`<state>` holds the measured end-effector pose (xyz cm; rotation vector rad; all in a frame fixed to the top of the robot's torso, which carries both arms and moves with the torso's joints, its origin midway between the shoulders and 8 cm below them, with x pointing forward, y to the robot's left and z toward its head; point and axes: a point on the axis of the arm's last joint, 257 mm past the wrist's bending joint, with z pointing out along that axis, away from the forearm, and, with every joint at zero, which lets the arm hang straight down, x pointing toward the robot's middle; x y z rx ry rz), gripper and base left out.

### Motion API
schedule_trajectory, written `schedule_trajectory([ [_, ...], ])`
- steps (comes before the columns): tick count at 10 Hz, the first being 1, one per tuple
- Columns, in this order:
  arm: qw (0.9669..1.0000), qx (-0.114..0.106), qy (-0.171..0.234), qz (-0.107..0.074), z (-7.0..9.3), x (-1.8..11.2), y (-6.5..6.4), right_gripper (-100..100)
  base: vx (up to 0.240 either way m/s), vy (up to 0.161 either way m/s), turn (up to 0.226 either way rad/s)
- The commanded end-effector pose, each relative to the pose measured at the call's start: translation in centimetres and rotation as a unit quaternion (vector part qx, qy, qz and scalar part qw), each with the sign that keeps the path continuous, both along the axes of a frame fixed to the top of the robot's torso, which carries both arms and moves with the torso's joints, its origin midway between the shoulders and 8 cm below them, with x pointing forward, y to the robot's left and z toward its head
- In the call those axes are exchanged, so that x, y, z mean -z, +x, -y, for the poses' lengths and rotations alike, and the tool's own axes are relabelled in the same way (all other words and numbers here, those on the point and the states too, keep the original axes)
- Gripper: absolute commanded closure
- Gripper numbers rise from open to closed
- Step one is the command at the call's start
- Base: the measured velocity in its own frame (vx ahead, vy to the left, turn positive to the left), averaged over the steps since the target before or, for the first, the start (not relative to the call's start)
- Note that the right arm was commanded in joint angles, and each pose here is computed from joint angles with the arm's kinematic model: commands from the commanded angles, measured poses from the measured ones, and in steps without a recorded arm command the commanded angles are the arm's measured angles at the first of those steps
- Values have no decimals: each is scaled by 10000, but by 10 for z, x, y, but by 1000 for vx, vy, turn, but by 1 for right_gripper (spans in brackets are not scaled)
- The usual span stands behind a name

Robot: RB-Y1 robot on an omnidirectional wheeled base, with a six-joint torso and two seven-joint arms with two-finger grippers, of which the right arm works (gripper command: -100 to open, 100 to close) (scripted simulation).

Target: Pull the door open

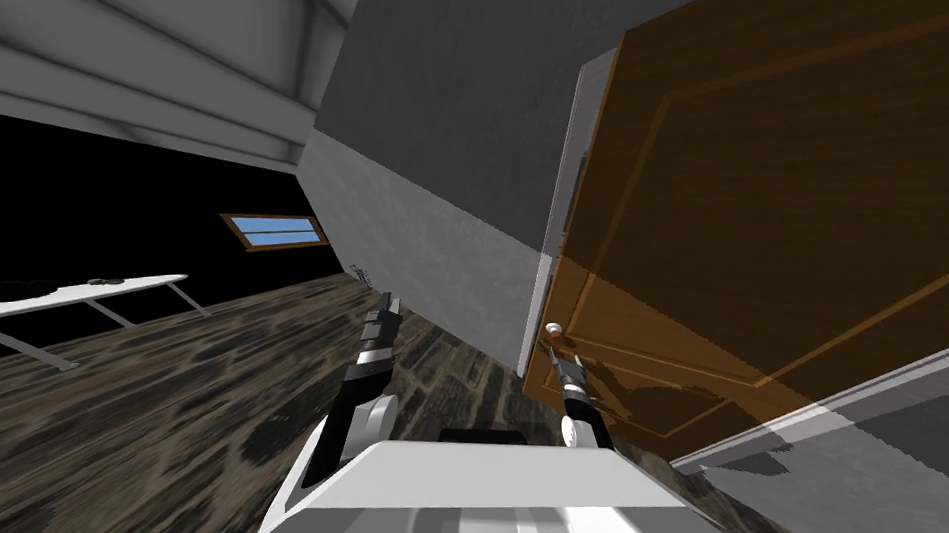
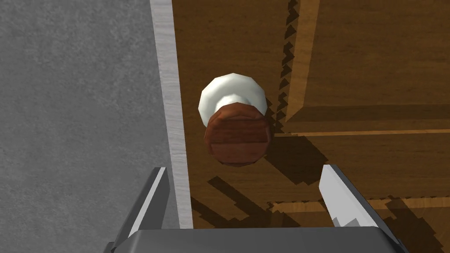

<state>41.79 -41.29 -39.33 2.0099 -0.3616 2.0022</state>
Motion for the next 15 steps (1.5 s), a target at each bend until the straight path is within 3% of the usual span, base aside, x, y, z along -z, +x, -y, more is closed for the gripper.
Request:
schedule_trajectory([
  [1,10000,88,10,13,15,0,-6,-100,188,-24,112],
  [3,9998,198,9,22,34,-1,-15,-100,231,-60,121],
  [4,9999,165,6,17,28,0,-12,-100,100,-27,27],
  [5,9999,165,6,17,28,0,-12,100,-8,-3,-42],
  [10,9999,165,6,17,28,0,-12,100,-20,4,2],
  [15,9997,-220,36,25,23,0,-17,100,-174,-7,110],
])
